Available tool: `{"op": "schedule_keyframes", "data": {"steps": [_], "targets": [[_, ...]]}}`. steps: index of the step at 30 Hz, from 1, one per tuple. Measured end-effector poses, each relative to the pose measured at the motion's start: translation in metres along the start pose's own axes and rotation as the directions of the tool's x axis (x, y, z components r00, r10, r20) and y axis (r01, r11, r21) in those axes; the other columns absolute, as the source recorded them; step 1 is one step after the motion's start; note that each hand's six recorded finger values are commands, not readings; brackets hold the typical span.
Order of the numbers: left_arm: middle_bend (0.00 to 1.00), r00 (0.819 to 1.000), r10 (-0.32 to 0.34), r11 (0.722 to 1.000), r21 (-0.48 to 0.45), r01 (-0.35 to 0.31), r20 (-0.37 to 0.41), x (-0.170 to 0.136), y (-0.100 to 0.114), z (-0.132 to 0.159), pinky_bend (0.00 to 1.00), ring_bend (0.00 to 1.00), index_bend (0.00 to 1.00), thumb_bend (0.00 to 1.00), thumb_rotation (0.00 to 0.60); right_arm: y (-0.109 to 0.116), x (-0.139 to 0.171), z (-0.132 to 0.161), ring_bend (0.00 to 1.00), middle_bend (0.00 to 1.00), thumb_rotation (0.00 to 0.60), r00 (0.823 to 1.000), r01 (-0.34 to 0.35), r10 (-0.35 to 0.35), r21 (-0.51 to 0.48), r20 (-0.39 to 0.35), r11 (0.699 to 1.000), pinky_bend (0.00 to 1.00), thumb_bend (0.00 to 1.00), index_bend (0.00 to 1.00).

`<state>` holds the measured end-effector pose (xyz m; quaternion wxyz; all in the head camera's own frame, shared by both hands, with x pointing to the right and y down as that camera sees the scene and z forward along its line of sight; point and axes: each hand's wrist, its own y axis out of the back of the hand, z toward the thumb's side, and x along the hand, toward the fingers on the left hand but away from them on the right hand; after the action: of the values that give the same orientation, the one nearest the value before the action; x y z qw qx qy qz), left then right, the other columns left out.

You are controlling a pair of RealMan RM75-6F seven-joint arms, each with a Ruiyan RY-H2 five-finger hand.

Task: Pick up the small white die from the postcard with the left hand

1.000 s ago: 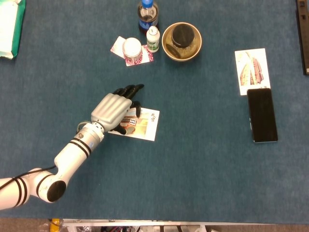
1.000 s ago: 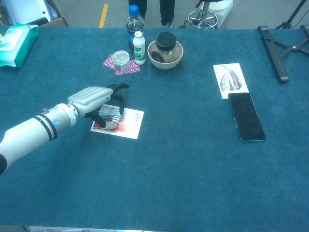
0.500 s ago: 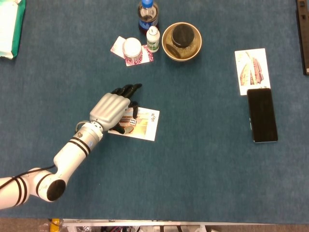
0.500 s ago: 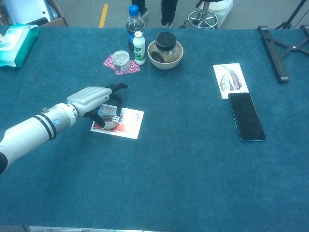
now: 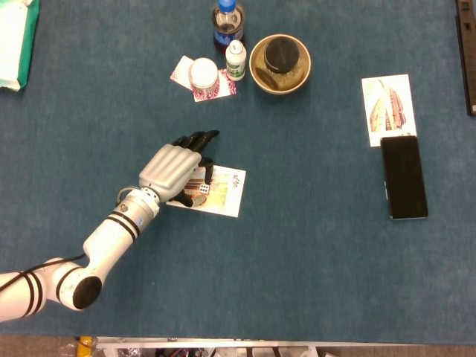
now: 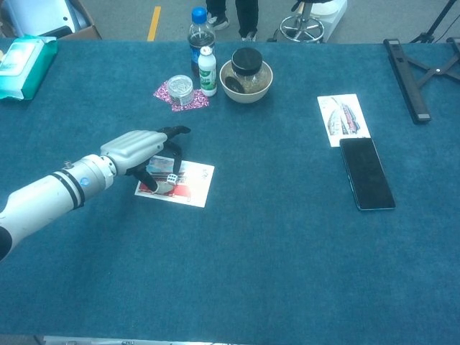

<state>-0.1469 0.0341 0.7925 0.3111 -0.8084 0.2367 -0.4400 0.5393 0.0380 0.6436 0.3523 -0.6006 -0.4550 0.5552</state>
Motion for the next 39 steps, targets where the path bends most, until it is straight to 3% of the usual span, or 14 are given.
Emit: {"op": "schedule_keyframes", "data": {"steps": [39], "targets": [[0.00,0.999,0.034,0.998,-0.048,-0.034,-0.001,-0.0084,0.0085,-0.0023,0.14,0.00,0.59,0.23,0.600,-0.0038,0.0015,-0.0049,0.21,0.26,0.600,1.000,-0.004,0.004,-0.007,0.014,1.000,0.32,0.00,0.35]]}}
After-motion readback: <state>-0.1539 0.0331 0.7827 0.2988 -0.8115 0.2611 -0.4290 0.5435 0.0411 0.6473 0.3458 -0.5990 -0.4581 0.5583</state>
